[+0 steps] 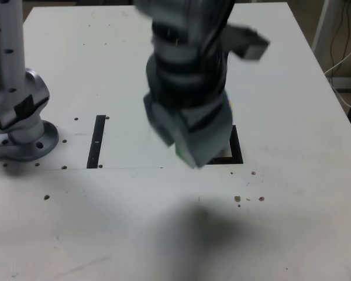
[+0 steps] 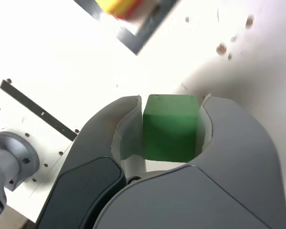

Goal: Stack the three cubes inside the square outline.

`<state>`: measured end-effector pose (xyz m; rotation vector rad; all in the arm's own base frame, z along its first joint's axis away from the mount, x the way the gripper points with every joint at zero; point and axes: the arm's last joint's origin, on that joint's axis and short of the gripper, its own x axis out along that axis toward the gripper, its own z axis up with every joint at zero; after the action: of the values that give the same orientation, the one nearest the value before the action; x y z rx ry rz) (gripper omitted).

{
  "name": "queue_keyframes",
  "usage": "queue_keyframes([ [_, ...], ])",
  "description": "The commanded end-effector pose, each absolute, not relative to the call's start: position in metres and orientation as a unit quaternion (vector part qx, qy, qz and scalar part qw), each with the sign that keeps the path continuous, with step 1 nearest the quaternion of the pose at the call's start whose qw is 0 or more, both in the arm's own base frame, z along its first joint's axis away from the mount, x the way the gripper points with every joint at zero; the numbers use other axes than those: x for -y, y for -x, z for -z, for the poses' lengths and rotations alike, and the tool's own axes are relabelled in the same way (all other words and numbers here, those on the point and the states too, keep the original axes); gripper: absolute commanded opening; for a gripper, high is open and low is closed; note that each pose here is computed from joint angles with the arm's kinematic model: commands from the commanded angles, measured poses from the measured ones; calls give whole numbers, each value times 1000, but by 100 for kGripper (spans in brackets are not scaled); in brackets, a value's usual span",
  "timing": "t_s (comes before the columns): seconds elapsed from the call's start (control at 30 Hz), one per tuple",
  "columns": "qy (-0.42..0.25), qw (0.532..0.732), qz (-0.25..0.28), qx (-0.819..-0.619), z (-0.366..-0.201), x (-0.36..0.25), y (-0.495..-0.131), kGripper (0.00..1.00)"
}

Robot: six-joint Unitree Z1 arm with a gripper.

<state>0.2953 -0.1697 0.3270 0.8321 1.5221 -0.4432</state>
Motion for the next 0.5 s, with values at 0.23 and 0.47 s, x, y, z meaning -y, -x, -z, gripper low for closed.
queue_keyframes([
  [0.23, -297, 659, 135, -678, -363, 112, -312, 30],
  [0.47, -219, 675, 85, -700, -366, 69, -325, 30],
])
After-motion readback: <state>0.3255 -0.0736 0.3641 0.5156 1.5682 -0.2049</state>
